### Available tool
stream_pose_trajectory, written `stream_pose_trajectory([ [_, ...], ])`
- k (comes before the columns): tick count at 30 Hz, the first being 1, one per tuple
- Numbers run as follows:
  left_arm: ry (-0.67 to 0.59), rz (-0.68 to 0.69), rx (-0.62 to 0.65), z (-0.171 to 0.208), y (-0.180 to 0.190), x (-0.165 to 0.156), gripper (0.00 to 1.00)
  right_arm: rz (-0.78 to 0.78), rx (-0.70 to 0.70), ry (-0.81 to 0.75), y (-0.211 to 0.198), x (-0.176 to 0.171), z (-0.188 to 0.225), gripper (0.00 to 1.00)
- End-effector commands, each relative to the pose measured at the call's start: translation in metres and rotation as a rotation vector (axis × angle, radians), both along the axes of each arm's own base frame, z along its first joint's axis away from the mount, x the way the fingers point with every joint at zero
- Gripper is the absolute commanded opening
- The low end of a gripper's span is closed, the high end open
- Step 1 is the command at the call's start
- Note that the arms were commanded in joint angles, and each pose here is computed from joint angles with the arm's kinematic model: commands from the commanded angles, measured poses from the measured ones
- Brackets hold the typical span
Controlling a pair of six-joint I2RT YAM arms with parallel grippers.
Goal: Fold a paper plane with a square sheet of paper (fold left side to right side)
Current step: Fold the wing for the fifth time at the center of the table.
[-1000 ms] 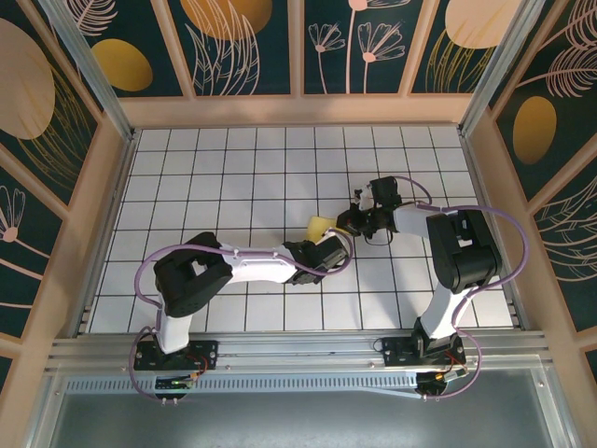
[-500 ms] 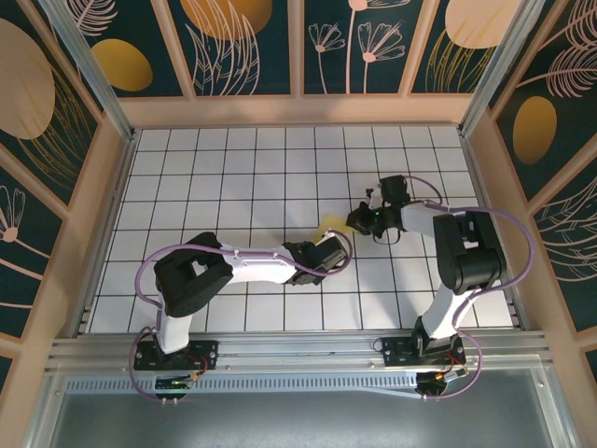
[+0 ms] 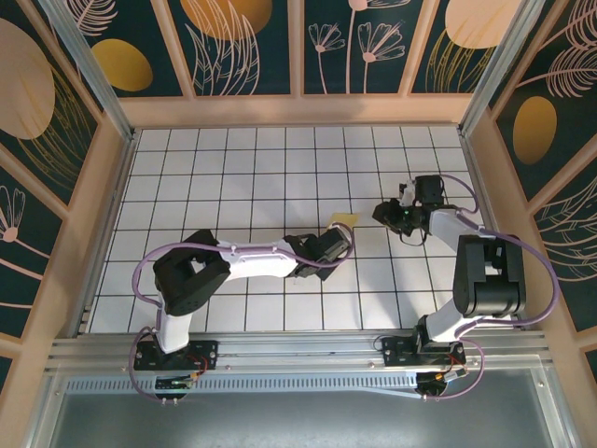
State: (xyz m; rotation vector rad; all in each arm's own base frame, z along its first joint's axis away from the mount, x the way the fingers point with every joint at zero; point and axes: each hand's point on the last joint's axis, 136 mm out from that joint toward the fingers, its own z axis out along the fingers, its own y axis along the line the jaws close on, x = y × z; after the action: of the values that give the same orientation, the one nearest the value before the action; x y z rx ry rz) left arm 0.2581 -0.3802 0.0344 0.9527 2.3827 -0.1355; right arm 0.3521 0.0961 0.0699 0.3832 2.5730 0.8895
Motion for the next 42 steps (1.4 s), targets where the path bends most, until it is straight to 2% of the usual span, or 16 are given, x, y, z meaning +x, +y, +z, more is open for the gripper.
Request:
stream_pose_trajectory([
  [1, 0.112, 0.004, -0.070, 0.002, -0.006, -0.002, 0.00, 0.020, -0.014, -0.034, -0.002, -0.007, 0.007, 0.33],
  [5, 0.234, 0.003, -0.131, -0.007, -0.012, -0.005, 0.00, 0.038, 0.016, -0.056, 0.003, -0.012, 0.006, 0.34],
  [17, 0.389, 0.038, -0.287, -0.008, -0.023, -0.001, 0.00, 0.095, 0.108, -0.111, 0.018, -0.024, 0.007, 0.36],
  [28, 0.581, 0.090, -0.495, -0.002, -0.032, 0.002, 0.00, 0.129, 0.178, -0.163, 0.040, -0.030, 0.005, 0.37],
  [34, 0.644, 0.119, -0.560, -0.005, -0.034, 0.003, 0.00, 0.147, 0.204, -0.169, 0.059, -0.027, 0.000, 0.37],
  [42, 0.684, 0.160, -0.643, -0.002, -0.029, 0.009, 0.00, 0.138, 0.194, -0.158, 0.065, -0.024, -0.009, 0.34],
])
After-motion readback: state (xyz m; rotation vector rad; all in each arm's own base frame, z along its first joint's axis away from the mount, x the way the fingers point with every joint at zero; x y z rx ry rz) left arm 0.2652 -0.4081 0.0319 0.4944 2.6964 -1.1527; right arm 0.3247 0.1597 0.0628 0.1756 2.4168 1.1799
